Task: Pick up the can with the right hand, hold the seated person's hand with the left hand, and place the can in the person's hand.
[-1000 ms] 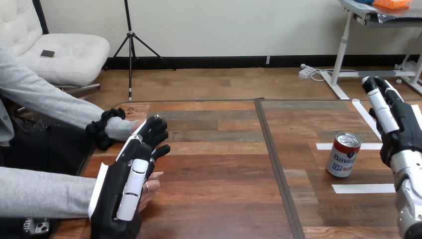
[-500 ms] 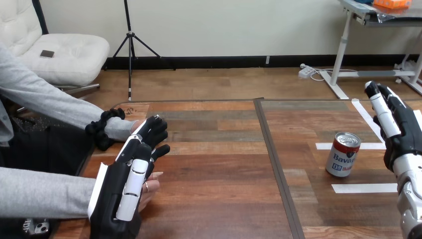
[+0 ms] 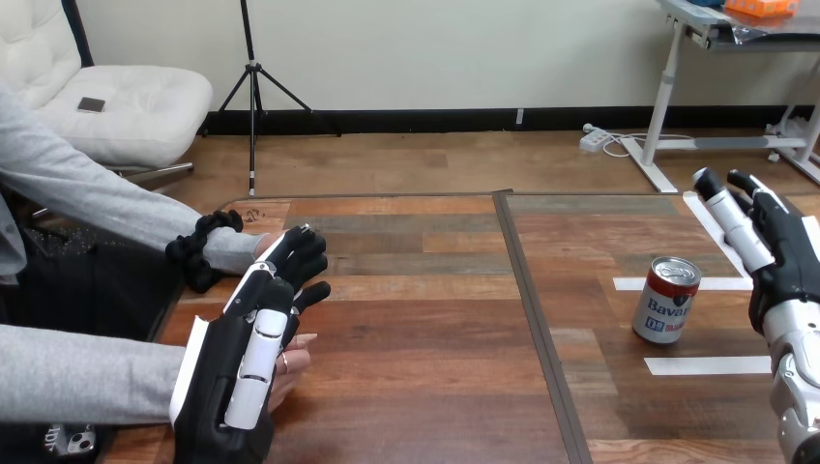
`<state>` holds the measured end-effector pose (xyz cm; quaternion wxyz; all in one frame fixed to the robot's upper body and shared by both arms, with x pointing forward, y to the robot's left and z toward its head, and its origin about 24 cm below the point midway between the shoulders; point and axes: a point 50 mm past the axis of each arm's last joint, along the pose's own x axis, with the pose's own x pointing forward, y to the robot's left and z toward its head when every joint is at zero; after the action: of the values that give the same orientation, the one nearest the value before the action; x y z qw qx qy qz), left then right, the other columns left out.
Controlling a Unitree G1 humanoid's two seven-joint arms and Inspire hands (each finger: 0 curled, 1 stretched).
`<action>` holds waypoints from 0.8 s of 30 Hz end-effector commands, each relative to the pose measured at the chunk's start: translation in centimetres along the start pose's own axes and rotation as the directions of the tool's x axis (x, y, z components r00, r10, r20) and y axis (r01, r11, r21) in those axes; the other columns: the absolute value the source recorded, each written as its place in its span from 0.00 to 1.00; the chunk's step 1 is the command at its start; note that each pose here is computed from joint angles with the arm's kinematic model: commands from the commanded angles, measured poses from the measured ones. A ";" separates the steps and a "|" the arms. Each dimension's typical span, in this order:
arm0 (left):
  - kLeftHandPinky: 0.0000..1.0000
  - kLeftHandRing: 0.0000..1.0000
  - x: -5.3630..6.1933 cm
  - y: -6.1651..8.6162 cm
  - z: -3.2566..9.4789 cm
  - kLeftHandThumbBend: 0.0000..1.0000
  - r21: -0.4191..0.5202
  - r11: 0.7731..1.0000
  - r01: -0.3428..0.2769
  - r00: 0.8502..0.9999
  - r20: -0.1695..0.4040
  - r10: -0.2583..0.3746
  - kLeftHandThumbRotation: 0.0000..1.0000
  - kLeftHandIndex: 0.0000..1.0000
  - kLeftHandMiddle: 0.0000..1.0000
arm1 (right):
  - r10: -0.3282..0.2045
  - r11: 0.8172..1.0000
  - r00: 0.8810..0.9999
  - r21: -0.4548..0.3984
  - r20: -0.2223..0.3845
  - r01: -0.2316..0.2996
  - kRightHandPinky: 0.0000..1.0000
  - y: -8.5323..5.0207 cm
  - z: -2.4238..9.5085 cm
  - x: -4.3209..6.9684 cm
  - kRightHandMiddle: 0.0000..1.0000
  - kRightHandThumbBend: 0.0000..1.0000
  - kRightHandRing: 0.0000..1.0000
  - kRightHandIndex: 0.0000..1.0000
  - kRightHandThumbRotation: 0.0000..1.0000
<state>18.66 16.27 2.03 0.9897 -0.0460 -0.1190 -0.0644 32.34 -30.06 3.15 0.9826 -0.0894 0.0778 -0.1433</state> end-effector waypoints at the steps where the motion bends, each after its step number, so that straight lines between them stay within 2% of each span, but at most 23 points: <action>1: 0.82 0.88 0.7 -0.3 1.1 0.64 0.004 1.000 0.015 0.998 0.065 -0.015 0.87 0.86 0.87 | 0.005 1.000 0.995 -0.016 0.099 -0.003 0.69 -0.2 3.9 1.6 0.90 1.00 0.88 0.93 0.37; 5: 0.83 0.88 0.7 -0.3 1.2 0.64 0.005 1.000 0.012 0.998 0.065 -0.012 0.87 0.86 0.87 | 0.008 0.999 0.996 -0.042 0.094 -0.004 0.72 -0.2 4.0 1.6 0.91 1.00 0.90 0.94 0.34; 17: 0.83 0.87 0.8 -0.3 1.1 0.61 0.000 1.000 0.013 0.997 0.072 -0.013 0.87 0.85 0.86 | 0.025 0.999 0.996 -0.036 0.091 -0.022 0.81 -0.2 4.0 1.6 0.93 1.00 0.94 0.95 0.26; 24: 0.83 0.87 0.9 -0.3 1.1 0.60 0.001 1.000 0.015 0.997 0.071 -0.015 0.87 0.86 0.86 | 0.031 0.998 0.995 -0.048 0.091 -0.026 0.85 -0.2 3.9 1.6 0.94 1.00 0.95 0.96 0.24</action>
<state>18.66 16.26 2.03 0.9897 -0.0464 -0.1191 -0.0645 32.39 -29.79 2.80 0.9816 -0.1055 0.0987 -0.1252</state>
